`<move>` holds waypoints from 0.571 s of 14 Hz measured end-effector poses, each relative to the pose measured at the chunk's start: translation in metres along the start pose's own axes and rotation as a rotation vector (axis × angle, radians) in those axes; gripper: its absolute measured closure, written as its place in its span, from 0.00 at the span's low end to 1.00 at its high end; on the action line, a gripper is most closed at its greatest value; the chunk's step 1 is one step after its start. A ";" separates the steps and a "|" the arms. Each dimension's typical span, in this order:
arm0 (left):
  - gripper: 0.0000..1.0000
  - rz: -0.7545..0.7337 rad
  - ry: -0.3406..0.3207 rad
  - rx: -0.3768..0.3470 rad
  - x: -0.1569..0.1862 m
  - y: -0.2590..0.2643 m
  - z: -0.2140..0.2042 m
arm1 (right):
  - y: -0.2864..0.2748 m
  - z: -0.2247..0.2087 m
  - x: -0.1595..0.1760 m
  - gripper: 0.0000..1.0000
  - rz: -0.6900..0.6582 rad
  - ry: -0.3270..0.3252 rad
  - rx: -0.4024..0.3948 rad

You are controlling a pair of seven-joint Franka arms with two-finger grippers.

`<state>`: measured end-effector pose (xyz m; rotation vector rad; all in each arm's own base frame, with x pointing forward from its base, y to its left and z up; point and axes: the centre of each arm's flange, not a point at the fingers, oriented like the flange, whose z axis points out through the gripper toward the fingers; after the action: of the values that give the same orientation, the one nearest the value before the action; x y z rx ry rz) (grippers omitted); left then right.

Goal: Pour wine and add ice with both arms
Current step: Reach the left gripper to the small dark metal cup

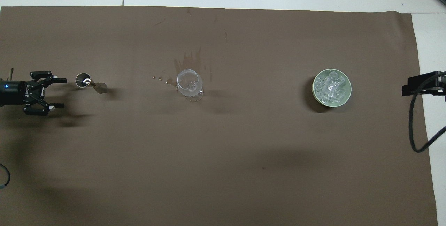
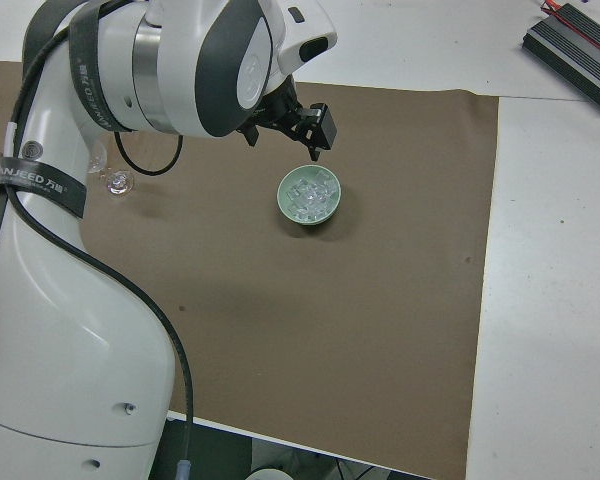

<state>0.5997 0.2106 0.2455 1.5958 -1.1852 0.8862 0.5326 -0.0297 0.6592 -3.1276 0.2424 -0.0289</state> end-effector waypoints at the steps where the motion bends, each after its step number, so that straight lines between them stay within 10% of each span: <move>1: 0.00 0.009 0.030 0.003 -0.006 -0.002 0.004 | 0.000 0.000 0.000 0.00 0.000 0.000 0.000; 5: 0.05 0.061 0.121 0.000 -0.013 -0.007 0.023 | 0.000 0.000 0.000 0.00 0.000 0.000 0.000; 8: 0.30 0.091 0.182 0.001 -0.018 -0.012 0.036 | 0.000 0.000 0.000 0.00 0.000 0.000 0.000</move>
<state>0.6070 0.1825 0.2147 1.4386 -1.1352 1.0673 0.5326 -0.0297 0.6592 -3.1276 0.2424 -0.0289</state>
